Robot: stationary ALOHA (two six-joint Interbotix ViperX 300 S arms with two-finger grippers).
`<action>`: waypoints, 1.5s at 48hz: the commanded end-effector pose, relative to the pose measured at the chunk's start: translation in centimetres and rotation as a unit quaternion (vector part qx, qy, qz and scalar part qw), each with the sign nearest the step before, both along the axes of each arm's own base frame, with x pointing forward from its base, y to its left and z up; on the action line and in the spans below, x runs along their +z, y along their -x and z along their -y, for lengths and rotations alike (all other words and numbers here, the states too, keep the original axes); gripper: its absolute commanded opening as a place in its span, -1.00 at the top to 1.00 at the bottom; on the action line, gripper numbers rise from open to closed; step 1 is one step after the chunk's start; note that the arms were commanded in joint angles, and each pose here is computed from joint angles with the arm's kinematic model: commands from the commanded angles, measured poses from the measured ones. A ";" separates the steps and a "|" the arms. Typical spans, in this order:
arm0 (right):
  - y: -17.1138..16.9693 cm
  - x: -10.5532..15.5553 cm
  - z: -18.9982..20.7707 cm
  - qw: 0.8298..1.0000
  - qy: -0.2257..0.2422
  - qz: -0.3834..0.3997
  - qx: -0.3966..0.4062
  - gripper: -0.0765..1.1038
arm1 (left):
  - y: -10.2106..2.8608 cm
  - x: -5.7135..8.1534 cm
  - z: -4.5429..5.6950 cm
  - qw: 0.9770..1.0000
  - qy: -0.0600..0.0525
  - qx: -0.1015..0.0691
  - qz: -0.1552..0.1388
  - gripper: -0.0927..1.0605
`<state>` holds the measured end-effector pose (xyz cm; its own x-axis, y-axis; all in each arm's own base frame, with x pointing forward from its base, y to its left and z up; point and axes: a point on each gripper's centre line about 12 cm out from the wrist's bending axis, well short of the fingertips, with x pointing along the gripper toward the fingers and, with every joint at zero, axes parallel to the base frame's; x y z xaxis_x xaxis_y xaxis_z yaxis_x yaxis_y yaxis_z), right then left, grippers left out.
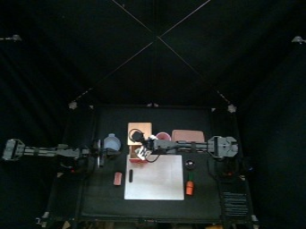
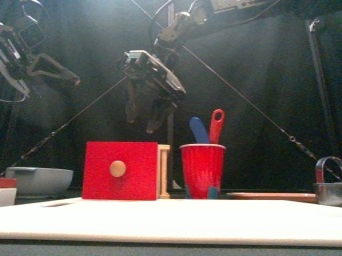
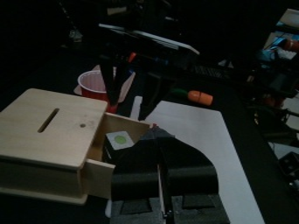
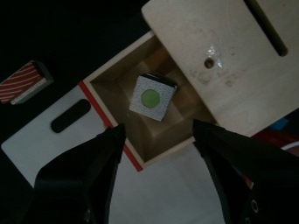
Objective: Place sushi on board then cut the sushi with the knife then place the pieces on the plate
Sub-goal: Place the sushi on the board
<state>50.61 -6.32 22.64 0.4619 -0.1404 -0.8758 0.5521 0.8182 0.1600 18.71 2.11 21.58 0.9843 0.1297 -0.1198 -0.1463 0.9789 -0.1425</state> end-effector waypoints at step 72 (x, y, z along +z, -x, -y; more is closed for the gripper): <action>-1.1 1.5 1.1 0.997 0.029 0.023 -0.074 -0.37 | 0.5 -1.2 -0.4 1.000 0.017 0.016 -0.008 0.67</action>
